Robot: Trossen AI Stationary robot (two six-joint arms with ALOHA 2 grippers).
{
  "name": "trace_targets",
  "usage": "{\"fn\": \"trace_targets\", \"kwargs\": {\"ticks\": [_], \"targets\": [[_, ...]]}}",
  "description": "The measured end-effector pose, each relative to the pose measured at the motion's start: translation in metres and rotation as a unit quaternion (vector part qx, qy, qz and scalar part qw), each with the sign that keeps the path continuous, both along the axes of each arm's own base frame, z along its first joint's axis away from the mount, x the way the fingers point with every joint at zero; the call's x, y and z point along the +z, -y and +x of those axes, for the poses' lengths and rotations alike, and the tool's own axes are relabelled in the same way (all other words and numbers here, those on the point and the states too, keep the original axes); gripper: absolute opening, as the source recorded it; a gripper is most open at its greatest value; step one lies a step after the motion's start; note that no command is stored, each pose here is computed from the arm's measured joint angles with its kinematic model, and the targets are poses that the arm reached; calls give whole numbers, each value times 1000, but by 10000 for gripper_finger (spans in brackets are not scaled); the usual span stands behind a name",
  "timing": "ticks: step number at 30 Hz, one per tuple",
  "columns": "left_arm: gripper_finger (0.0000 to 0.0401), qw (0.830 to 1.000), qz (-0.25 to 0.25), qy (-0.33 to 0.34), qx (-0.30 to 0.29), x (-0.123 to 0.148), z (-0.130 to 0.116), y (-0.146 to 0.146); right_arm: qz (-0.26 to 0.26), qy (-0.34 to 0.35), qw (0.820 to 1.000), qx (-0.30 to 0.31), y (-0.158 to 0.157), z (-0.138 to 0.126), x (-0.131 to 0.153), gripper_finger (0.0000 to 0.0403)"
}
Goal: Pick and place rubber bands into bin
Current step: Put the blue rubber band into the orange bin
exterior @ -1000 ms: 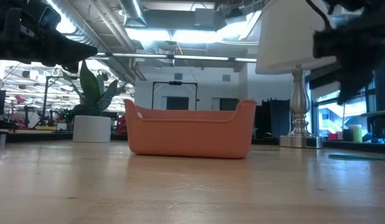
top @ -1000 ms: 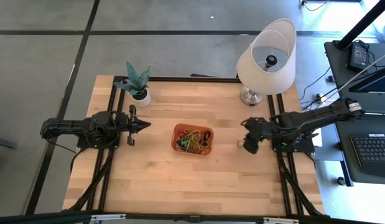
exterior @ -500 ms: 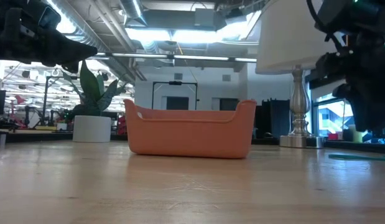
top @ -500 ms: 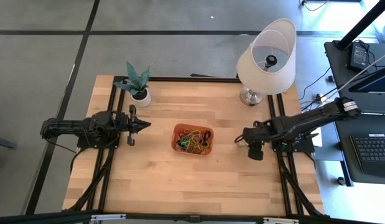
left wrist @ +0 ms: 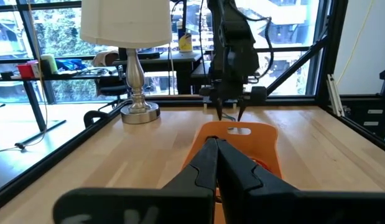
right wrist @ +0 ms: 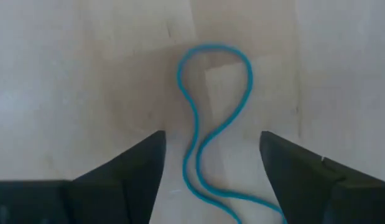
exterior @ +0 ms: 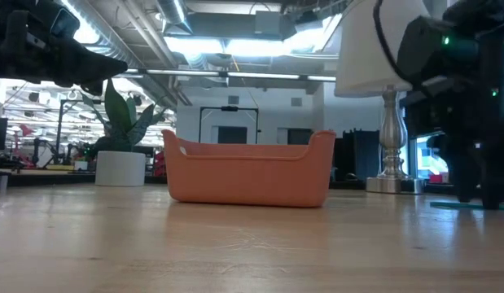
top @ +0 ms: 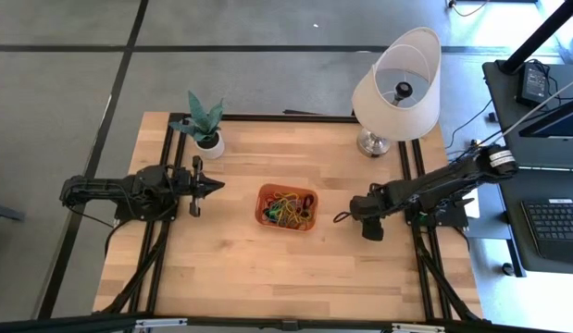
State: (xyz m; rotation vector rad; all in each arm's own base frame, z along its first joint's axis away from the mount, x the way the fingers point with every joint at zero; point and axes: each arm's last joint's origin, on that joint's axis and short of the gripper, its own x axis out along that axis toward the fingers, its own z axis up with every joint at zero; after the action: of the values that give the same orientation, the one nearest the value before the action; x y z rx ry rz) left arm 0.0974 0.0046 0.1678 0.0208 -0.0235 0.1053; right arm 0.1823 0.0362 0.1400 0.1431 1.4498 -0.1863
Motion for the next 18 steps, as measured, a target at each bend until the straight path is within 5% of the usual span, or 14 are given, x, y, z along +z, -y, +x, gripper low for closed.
{"fn": "trace_targets", "kwargs": {"ticks": [8,18], "targets": [[2,1000,0,0,1,0,0,0,-2,-63,996,-59,-2,7,-19,238],[2,1000,0,0,1,0,0,0,4,-33,994,-106,-2,8,-17,40]]}}
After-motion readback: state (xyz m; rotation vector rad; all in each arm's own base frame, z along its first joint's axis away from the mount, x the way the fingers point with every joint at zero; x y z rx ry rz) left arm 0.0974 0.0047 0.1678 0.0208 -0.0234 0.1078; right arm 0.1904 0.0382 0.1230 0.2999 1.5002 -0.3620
